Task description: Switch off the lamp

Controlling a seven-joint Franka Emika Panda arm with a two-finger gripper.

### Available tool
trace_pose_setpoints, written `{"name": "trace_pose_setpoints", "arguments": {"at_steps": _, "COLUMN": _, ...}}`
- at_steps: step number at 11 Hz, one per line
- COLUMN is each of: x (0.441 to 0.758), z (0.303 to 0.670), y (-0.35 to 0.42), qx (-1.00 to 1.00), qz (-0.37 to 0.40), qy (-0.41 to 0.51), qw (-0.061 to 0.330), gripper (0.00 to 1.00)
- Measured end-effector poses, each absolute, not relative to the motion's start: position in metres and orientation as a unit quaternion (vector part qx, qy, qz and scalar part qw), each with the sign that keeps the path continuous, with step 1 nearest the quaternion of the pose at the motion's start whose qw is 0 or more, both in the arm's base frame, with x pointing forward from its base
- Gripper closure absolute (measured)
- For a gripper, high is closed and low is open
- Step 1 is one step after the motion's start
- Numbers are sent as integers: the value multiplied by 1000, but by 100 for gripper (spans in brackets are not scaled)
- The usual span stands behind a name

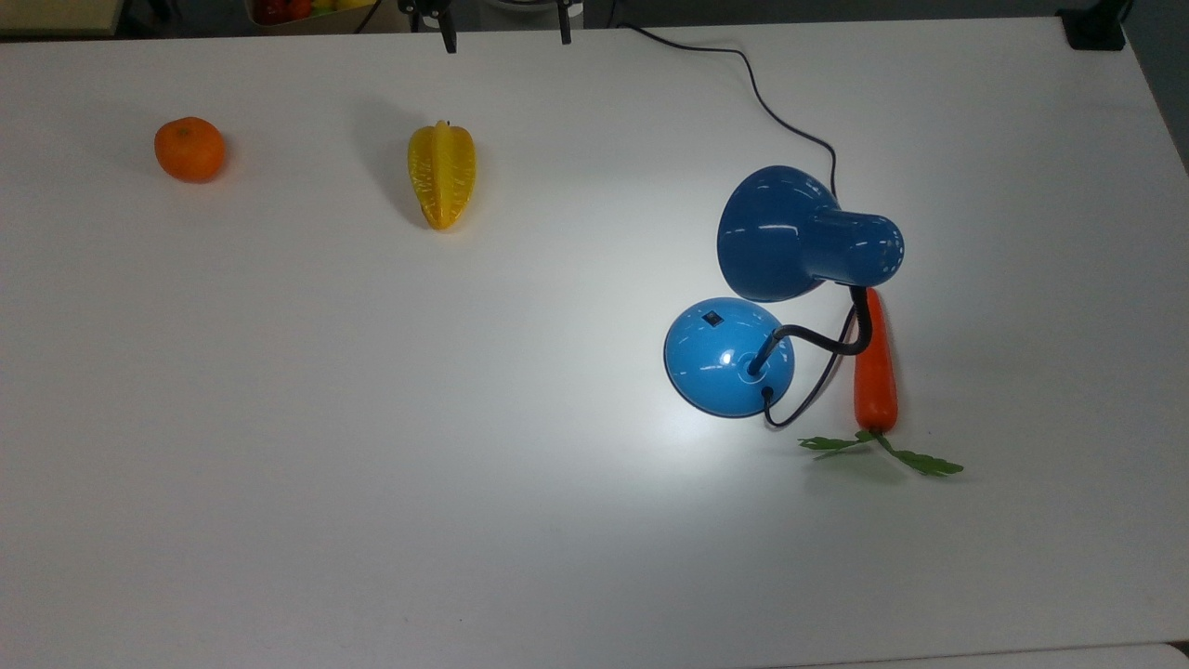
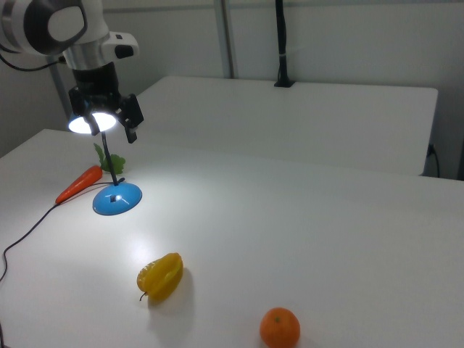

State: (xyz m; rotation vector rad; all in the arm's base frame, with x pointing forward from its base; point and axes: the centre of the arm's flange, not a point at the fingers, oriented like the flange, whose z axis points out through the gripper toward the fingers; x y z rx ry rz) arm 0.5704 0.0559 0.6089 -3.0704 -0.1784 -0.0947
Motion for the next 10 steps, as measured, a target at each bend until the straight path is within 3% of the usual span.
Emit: {"name": "trace_pose_setpoints", "arguments": {"at_steps": 10, "x": 566, "z": 615, "y": 49, "qx": -997, "qz": -36, "qy": -51, "qw": 37, "gripper": 0}}
